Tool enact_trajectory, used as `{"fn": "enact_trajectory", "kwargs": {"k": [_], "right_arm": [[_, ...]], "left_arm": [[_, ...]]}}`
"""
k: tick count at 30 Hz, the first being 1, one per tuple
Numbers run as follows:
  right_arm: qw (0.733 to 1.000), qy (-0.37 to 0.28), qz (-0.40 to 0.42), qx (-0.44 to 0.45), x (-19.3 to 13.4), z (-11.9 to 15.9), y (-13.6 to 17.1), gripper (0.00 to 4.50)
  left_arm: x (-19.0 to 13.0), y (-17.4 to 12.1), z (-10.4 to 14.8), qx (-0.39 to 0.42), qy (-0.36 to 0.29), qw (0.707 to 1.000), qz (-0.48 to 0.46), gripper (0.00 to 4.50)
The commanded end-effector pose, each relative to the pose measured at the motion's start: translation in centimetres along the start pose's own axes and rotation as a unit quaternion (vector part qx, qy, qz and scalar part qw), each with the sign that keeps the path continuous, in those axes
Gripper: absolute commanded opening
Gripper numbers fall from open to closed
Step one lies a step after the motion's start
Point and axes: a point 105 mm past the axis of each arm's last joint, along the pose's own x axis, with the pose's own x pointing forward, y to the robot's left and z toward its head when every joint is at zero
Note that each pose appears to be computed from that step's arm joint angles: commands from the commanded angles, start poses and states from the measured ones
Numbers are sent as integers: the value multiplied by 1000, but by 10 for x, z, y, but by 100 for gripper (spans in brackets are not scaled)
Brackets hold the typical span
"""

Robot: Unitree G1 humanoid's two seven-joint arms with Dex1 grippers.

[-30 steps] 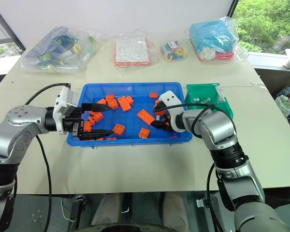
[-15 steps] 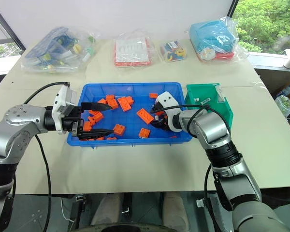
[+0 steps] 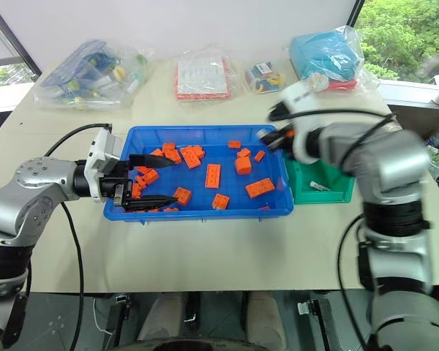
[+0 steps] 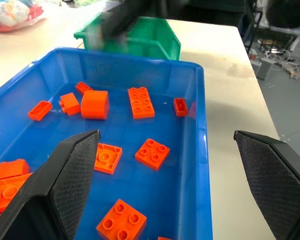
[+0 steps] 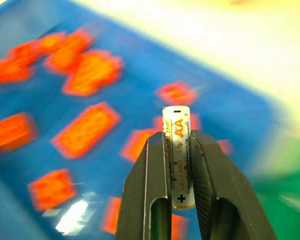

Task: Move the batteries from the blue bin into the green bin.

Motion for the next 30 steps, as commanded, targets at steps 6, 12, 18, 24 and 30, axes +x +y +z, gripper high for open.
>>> {"fn": "enact_trajectory", "kwargs": {"k": [6,12,18,24,30], "right_arm": [[996,74,-51,-6,-21,-50,-33,56],[996,41,-44,-68,-18,-48,-42,355],[986,-16,66,-152,-49,-46,-50,355],[974,11,107,-198,-80,-66,-81,355],[975,14,139,-174,-82,-70,-92,355]], "left_arm": [[-4,8,4,30,6,1000,-4,450],[-10,14,4,38,17,999,-1,450],[-36,26,-2,29,47,998,29,450],[-87,40,-7,20,95,992,79,450],[-116,49,-4,27,119,986,110,450]]}}
